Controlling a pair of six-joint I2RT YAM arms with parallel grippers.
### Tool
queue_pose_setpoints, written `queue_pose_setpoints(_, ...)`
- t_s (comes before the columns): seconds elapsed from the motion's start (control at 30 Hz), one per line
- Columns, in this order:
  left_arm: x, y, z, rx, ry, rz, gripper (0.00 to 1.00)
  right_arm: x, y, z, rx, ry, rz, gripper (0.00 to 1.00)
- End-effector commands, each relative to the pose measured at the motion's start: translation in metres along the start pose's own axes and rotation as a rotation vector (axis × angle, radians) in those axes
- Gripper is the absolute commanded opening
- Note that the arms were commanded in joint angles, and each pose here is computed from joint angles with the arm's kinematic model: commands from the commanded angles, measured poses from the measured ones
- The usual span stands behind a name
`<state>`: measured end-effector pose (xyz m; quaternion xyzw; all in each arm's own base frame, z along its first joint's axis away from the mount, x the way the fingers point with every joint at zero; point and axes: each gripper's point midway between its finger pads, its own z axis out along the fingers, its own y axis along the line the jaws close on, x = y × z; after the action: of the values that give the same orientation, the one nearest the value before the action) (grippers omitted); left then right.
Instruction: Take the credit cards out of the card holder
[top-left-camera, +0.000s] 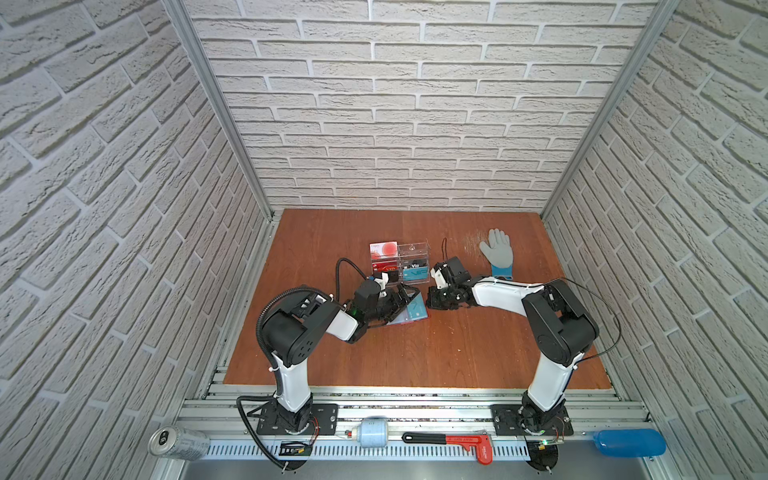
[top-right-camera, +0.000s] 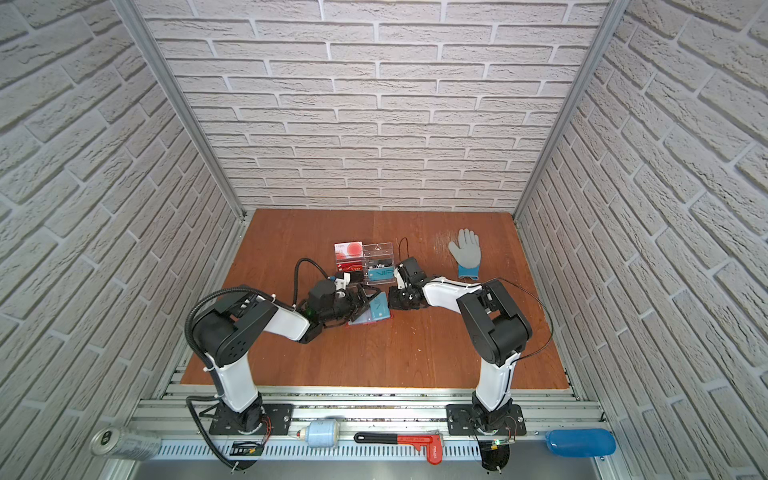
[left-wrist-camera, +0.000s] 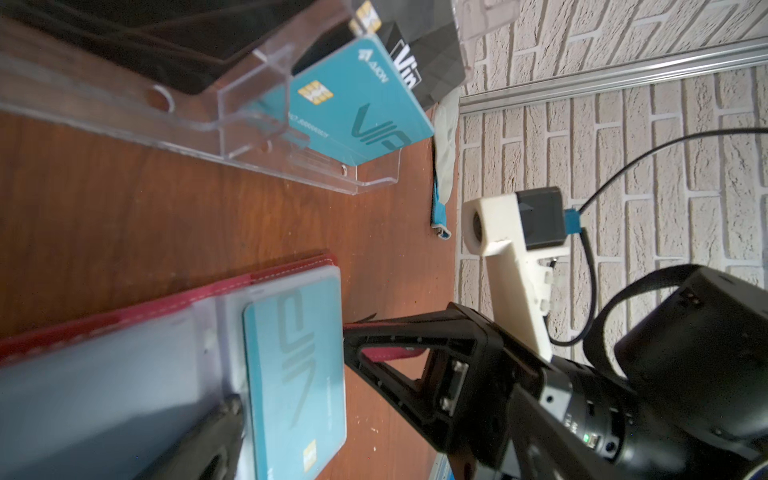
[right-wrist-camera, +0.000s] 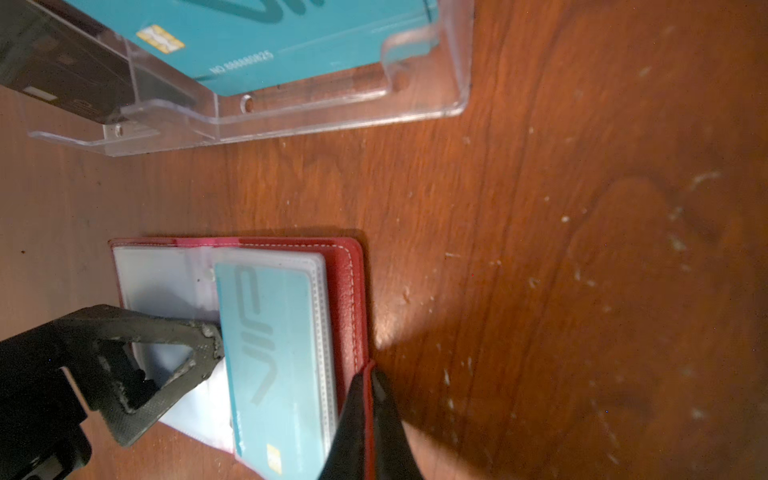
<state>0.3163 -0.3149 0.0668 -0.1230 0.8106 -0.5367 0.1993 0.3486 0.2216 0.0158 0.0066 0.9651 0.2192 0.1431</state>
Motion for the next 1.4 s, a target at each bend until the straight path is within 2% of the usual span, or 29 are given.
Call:
queue_pose_setpoints(0.0, 0.000, 0.003, 0.006, 0.008, -0.001, -0.004, 0.98, 0.029, -0.016, 0.021, 0.049, 0.102, 0.015, 0.06)
queue_pose_setpoints(0.5, 0.005, 0.007, 0.008, 0.033, 0.001, -0.014, 0.98, 0.029, -0.017, 0.022, 0.050, 0.105, 0.018, 0.06)
queue_pose_setpoints(0.83, 0.017, 0.008, 0.003, 0.018, 0.046, -0.011, 0.98, 0.029, -0.018, 0.023, 0.051, 0.106, 0.021, 0.06)
queue_pose_setpoints(1.37, 0.025, -0.003, -0.001, 0.063, 0.049, -0.009, 0.98, 0.029, -0.016, 0.023, 0.038, 0.105, 0.028, 0.06)
